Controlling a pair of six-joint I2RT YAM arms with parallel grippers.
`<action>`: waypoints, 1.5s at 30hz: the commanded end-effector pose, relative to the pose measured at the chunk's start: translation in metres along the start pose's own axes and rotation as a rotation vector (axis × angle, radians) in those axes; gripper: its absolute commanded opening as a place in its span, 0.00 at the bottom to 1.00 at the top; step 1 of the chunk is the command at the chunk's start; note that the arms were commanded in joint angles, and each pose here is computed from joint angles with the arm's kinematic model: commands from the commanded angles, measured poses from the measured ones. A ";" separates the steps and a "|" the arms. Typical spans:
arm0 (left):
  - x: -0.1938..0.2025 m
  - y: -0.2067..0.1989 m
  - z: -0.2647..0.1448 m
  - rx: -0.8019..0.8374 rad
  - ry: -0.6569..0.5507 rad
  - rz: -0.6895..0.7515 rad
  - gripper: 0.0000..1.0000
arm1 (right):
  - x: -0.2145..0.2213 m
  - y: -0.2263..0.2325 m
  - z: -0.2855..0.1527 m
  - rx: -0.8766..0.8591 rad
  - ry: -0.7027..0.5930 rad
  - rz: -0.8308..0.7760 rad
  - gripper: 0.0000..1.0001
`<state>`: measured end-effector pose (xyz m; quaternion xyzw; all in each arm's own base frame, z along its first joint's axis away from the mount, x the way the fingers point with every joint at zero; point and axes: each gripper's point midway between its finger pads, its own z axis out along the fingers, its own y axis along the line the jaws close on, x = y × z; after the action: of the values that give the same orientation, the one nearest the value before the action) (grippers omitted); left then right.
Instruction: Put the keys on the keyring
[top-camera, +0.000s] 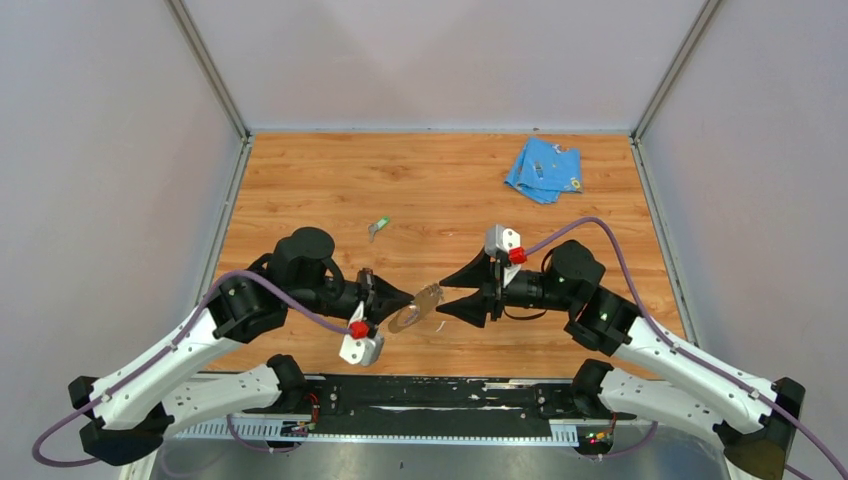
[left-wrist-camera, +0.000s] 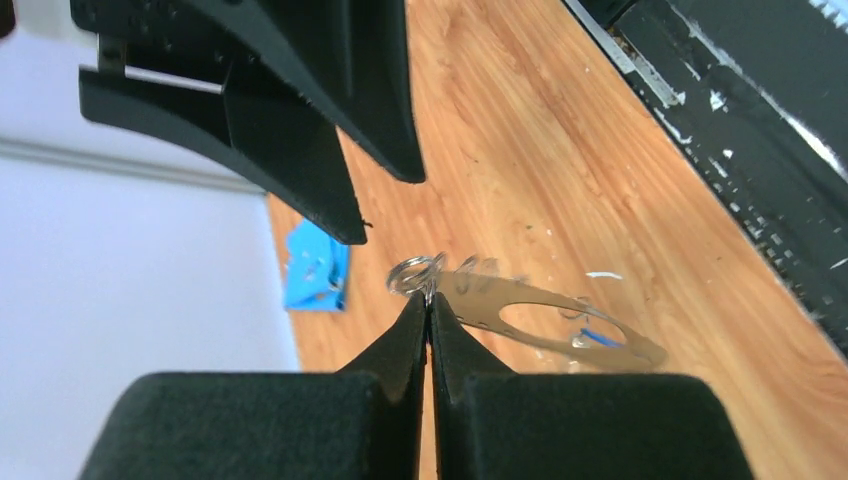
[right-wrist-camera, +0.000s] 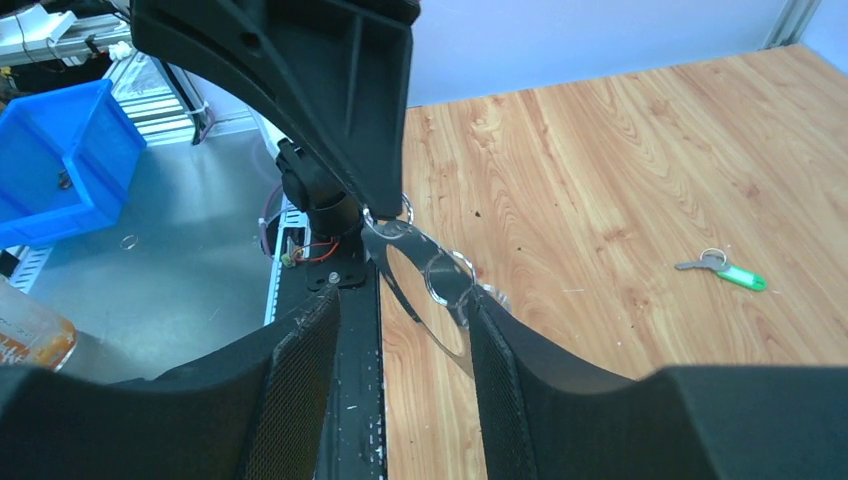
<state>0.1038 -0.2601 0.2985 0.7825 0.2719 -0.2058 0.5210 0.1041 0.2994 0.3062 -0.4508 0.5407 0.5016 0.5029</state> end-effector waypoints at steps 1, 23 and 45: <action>-0.014 -0.006 -0.003 0.013 -0.062 0.331 0.00 | -0.016 0.002 -0.003 -0.001 -0.048 -0.085 0.54; -0.033 -0.002 -0.009 -0.002 -0.122 0.329 0.00 | -0.013 0.031 0.010 -0.061 -0.042 -0.287 0.43; -0.040 0.002 -0.007 0.004 -0.145 -0.008 0.00 | -0.029 0.032 0.030 0.072 -0.033 -0.507 0.30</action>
<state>0.0767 -0.2589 0.3093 0.7859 0.2192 -0.2412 0.5255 0.0756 0.3306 0.3214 -0.5529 0.4302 0.3602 0.6160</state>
